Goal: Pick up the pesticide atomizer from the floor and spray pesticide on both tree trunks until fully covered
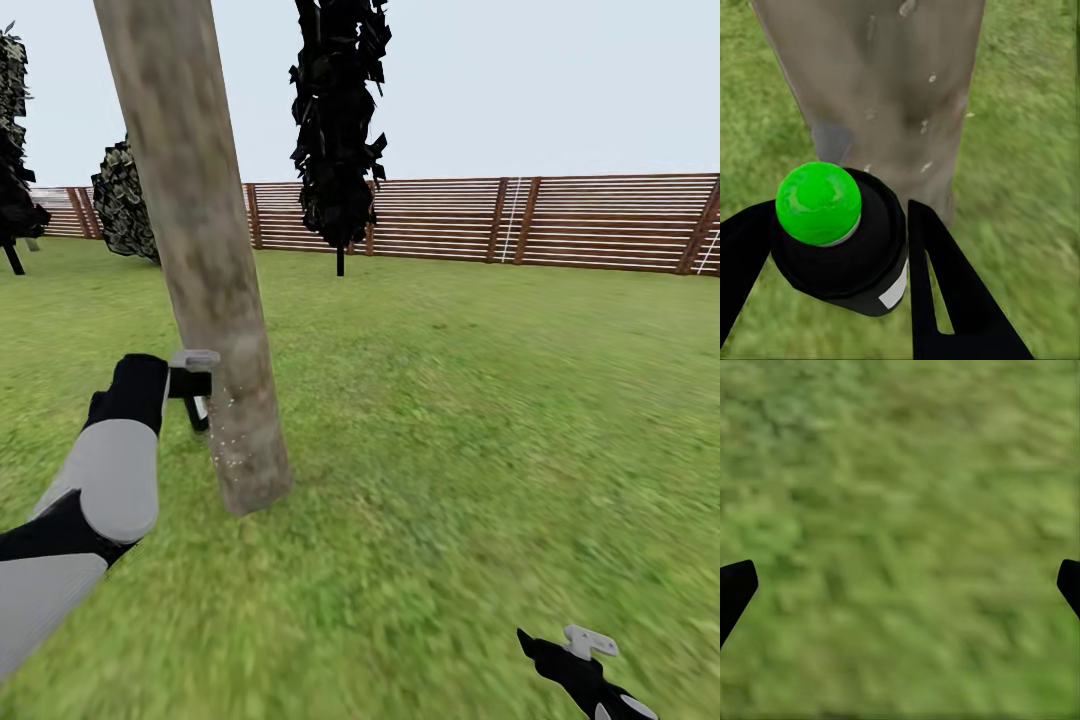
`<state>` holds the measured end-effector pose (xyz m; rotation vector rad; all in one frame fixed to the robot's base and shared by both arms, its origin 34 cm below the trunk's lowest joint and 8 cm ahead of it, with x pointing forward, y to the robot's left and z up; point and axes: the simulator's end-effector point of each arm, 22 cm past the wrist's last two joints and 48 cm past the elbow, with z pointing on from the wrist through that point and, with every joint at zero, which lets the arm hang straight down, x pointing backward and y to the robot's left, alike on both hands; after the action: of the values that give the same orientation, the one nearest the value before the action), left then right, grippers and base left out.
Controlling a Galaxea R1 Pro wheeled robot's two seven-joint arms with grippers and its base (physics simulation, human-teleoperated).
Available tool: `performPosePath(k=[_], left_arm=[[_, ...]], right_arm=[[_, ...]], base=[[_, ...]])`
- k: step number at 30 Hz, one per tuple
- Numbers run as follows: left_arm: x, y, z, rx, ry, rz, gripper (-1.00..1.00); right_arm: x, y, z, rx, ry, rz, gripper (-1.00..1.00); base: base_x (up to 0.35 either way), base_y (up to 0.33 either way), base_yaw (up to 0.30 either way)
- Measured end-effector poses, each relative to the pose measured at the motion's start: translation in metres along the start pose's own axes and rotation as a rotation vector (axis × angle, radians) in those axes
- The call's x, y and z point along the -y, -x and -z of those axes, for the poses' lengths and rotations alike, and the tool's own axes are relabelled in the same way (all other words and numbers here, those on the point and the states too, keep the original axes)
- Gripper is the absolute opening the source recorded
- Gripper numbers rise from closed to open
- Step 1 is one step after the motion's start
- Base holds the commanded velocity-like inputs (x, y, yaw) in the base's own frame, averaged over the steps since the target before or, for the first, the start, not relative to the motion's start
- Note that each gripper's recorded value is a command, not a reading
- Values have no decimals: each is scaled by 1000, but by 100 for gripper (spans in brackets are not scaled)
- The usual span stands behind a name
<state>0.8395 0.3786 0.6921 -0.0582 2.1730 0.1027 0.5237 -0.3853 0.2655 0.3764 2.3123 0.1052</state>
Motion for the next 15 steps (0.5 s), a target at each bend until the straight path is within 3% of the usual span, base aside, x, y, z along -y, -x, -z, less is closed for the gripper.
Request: performPosePath(k=[3, 8, 15], left_arm=[[4, 16, 11, -7, -8, -25, -100], [5, 45, 33, 33, -33, -37, -100], [-12, 76, 59, 68, 0, 10, -100]], right_arm=[[0, 0, 0, 0, 0, 0, 100], [1, 0, 0, 0, -1, 1, 100], [3, 1, 0, 1, -3, 2, 100]], base=[[0, 0, 0], [0, 0, -12], [0, 0, -213]])
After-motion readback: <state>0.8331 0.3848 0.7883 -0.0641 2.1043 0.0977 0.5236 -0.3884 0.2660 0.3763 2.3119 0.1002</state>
